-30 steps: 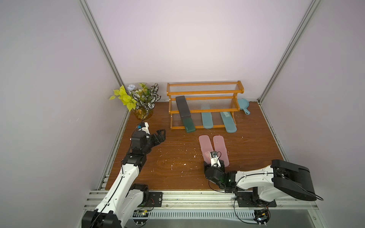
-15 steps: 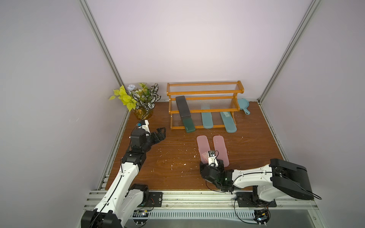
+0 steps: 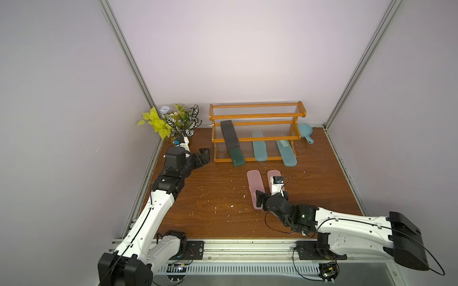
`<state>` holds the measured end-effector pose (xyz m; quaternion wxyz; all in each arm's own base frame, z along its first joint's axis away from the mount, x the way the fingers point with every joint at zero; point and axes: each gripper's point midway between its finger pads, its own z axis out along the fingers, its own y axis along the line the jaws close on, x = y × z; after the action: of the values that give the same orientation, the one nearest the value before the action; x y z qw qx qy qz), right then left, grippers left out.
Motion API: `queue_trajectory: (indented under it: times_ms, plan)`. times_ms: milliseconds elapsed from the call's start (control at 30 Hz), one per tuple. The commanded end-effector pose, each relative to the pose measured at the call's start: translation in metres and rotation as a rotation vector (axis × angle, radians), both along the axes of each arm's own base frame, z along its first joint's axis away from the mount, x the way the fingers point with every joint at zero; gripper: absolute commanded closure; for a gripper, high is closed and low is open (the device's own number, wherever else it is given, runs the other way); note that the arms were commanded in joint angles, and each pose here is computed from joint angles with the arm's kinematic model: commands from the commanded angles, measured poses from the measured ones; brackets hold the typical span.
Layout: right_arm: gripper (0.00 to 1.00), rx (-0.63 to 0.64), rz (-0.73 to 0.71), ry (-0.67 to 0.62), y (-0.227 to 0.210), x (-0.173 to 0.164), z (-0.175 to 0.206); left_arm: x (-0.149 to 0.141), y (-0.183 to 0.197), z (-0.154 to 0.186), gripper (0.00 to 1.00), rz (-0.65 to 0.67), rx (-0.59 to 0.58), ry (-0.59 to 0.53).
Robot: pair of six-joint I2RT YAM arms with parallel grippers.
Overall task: Remove the pencil cases from the shelf
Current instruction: Place the pencil case at the center of the board, then pick up the pencil case from the shelf.
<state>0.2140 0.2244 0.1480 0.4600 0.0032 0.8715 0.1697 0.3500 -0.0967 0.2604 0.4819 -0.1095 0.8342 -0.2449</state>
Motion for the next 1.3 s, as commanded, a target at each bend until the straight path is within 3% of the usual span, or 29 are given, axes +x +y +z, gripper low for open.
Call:
queue_trajectory:
  times_ms: [0,333,733,1267]
  plan:
    - [0.01,0.035,-0.005,0.034,-0.014,0.006,0.014,0.008,-0.018,0.003,0.02,0.013,0.074,0.028]
    - [0.01,0.017,-0.026,0.006,-0.04,0.031,0.051,0.053,-0.071,0.001,0.02,0.017,0.152,0.064]
    - [0.01,0.072,-0.087,0.003,-0.058,0.036,0.06,0.103,-0.109,-0.005,0.02,0.007,0.214,0.149]
    - [0.01,0.023,-0.14,-0.021,-0.081,0.04,0.058,0.121,-0.124,-0.039,0.01,0.011,0.308,0.207]
